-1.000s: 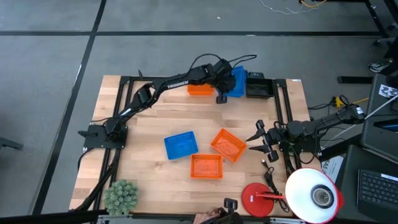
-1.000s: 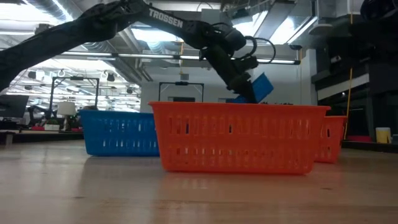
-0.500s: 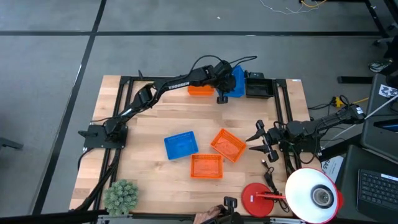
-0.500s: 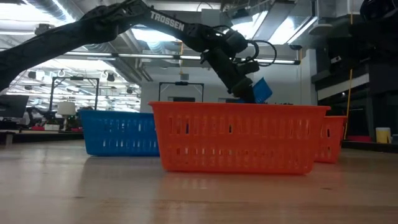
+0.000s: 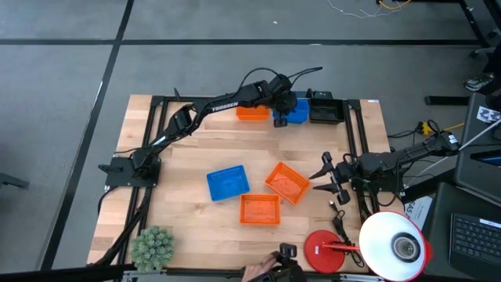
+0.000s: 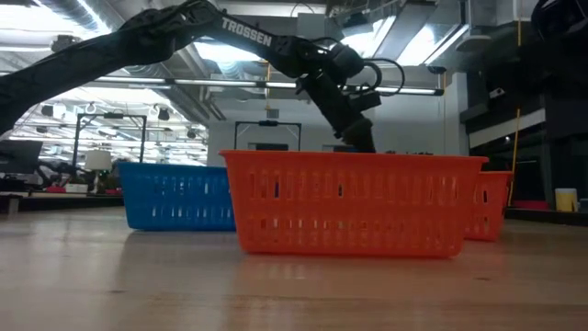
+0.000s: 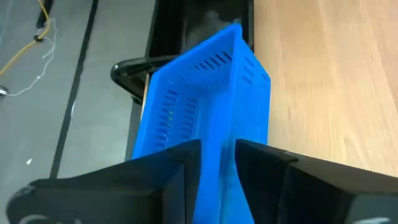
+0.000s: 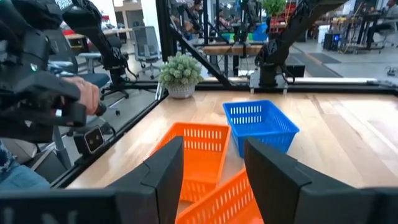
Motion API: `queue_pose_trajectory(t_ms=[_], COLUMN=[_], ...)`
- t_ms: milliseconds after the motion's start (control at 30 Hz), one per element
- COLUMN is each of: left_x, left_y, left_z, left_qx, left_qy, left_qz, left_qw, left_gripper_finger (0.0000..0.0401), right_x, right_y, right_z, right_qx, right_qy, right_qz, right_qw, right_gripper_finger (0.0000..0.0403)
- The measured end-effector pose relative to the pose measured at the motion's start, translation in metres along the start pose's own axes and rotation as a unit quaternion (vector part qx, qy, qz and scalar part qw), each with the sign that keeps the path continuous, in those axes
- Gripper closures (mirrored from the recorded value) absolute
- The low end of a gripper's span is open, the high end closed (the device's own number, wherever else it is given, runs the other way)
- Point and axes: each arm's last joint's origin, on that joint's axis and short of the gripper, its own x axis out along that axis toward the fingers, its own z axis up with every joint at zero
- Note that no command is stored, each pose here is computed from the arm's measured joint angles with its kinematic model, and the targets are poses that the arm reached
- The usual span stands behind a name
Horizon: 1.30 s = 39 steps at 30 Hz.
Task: Stack baskets by color
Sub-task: Stack the middle blue bin on top of the top blue bin, then stack the middle orange bin on top of the top orange bin
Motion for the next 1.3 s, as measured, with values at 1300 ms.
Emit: queue_pose_trajectory(t_ms=[1300], left_x=[0.017], left_y=[-0.029], left_z=[-0.006], left_qx=[0.054], left_qy=[0.033], left_qz=[0.066], left_qw=[0.996], left_gripper_finger=[0.0309], right_x=[0.0], right_y=[0.0], right_z=[-0.001], right_qx=[0.015], right_qy=[0.007], right_qz=[-0.001], right_qw=[1.0], right_gripper_finger=[0.0235])
